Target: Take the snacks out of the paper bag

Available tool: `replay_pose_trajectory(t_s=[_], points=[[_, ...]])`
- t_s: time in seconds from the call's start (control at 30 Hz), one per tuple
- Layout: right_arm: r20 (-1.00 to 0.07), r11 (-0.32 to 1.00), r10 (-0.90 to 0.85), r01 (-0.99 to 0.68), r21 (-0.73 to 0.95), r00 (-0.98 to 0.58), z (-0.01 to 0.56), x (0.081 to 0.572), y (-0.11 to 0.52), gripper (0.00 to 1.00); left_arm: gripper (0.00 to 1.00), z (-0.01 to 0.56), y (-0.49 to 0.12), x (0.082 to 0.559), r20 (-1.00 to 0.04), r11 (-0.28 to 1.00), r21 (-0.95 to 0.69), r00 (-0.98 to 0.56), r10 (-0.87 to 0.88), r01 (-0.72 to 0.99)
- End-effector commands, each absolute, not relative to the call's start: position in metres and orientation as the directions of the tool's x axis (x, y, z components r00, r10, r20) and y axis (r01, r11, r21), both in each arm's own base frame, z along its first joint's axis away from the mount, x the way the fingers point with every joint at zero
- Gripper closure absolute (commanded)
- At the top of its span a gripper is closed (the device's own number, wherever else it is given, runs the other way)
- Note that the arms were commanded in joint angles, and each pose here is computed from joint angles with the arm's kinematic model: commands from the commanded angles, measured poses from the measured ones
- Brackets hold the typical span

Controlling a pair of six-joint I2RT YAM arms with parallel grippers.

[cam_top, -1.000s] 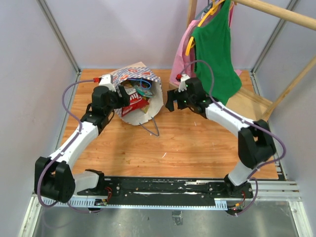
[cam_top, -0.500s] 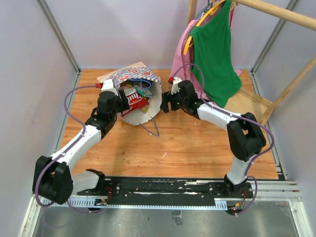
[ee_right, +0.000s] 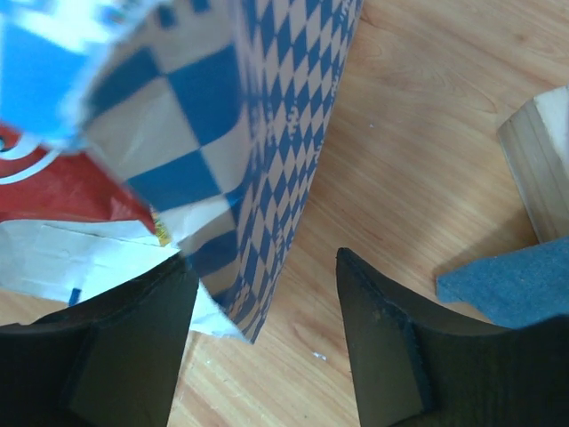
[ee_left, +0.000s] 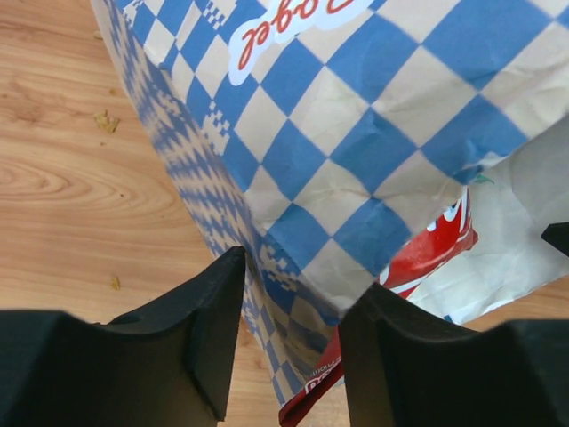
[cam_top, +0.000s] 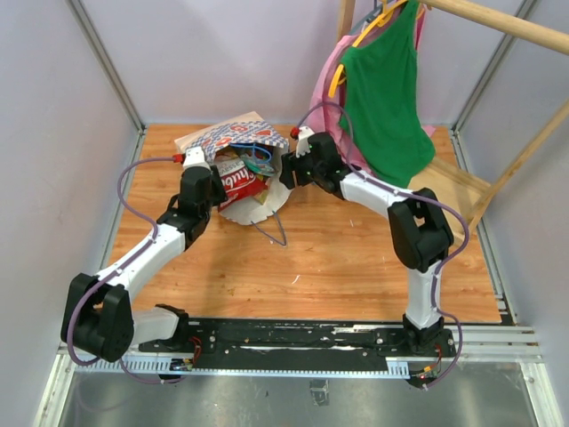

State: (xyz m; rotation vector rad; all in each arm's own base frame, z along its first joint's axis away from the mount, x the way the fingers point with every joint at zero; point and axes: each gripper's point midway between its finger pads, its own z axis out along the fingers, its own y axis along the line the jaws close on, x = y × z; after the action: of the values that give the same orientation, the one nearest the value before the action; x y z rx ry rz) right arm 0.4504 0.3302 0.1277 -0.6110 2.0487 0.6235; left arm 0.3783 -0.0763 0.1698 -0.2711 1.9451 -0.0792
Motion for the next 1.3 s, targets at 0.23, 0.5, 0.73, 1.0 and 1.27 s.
replay_pose_trajectory(t_s=[0.23, 0.5, 0.73, 1.0, 1.27], points=[[-0.854, 0.791, -0.183, -0.589, 0.165, -0.486, 0.108, 0.472, 0.333, 0.75, 0.77, 0.165, -0.063, 0.376, -0.919, 0.964, -0.151, -0.329, -0.218, -0.218], [-0.854, 0.802, -0.177, -0.574, 0.163, -0.490, 0.095, 0.486, 0.334, 0.99, 0.99, 0.150, -0.055, 0.381, -0.922, 0.958, -0.114, -0.331, -0.201, -0.263], [-0.864, 0.795, -0.139, -0.575, 0.194, -0.484, 0.092, 0.515, 0.345, 0.99, 0.99, 0.144, -0.041, 0.398, -0.939, 0.943, -0.035, -0.312, -0.145, -0.331], [-0.879, 0.793, -0.149, -0.585, 0.167, -0.453, 0.101, 0.556, 0.354, 0.99, 0.99, 0.147, -0.048, 0.437, -0.943, 0.949, -0.026, -0.306, -0.128, -0.314], [-0.887, 0.789, -0.048, -0.561, 0.248, -0.460, 0.137, 0.517, 0.321, 0.30, 0.89, 0.160, -0.068, 0.420, -0.937, 0.970, -0.140, -0.289, -0.195, -0.201]])
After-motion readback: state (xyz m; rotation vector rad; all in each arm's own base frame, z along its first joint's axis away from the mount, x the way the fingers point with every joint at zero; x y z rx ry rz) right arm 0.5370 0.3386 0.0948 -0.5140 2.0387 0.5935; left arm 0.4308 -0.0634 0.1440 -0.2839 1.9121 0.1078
